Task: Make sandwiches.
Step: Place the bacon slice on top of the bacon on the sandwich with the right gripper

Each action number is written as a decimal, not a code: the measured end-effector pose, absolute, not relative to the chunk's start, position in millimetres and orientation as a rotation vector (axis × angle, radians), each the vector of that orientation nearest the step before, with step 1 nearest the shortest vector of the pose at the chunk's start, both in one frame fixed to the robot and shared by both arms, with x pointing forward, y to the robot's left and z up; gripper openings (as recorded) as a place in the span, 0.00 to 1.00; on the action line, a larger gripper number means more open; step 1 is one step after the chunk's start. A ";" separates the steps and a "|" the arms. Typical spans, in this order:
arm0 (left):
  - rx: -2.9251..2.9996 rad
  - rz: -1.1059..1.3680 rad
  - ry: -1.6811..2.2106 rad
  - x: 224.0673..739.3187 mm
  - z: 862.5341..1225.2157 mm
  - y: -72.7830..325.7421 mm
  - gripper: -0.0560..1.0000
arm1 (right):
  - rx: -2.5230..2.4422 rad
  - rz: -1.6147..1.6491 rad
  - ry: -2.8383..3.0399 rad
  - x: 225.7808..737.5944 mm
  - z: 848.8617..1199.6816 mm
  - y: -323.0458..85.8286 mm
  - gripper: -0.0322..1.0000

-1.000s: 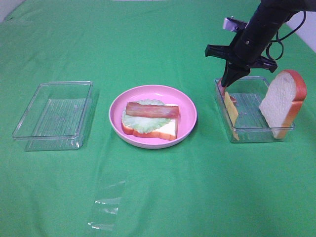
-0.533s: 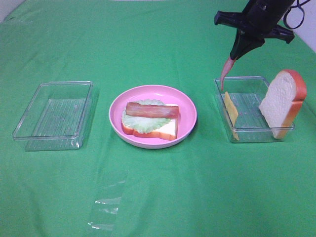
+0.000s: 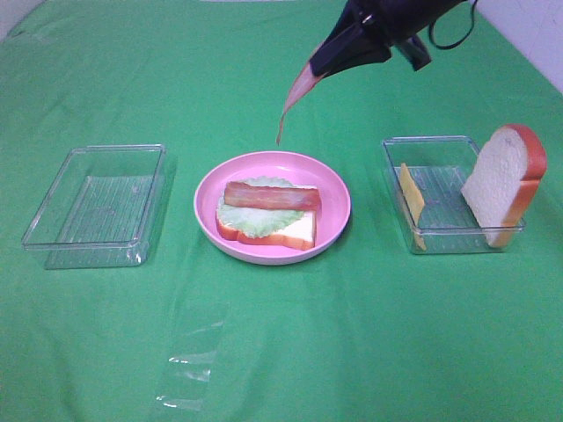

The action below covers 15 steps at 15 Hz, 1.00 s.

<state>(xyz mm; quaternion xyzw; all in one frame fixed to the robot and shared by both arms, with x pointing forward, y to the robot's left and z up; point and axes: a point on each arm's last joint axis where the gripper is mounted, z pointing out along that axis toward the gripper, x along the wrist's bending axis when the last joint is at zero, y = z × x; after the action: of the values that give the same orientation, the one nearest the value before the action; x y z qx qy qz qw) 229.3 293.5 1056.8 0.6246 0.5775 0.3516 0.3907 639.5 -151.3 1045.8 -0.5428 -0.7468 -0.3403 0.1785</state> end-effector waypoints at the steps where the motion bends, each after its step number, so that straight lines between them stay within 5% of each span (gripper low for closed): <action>1: 1.587 0.893 1.467 229.3 1056.8 293.5 0.99 | -1.469 -0.959 -2.131 633.3 1040.3 -132.7 0.04; 6: 1.587 0.893 1.467 229.3 1056.8 293.5 0.99 | -1.341 -0.902 -2.147 622.6 994.4 -66.5 0.04; 11: 1.587 0.893 1.467 229.3 1056.8 293.5 0.99 | -1.386 -0.825 -2.108 633.4 942.1 -61.3 0.04; 15: 1.587 0.893 1.467 229.3 1056.8 293.5 0.99 | -1.430 -0.734 -2.217 640.3 935.2 -82.5 0.04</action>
<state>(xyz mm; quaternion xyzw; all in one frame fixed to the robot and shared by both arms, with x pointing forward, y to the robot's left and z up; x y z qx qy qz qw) 229.3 293.5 1056.8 0.6246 0.5775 0.3516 0.3907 640.3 -82.5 935.2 -0.5115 -0.7932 -0.2625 0.2005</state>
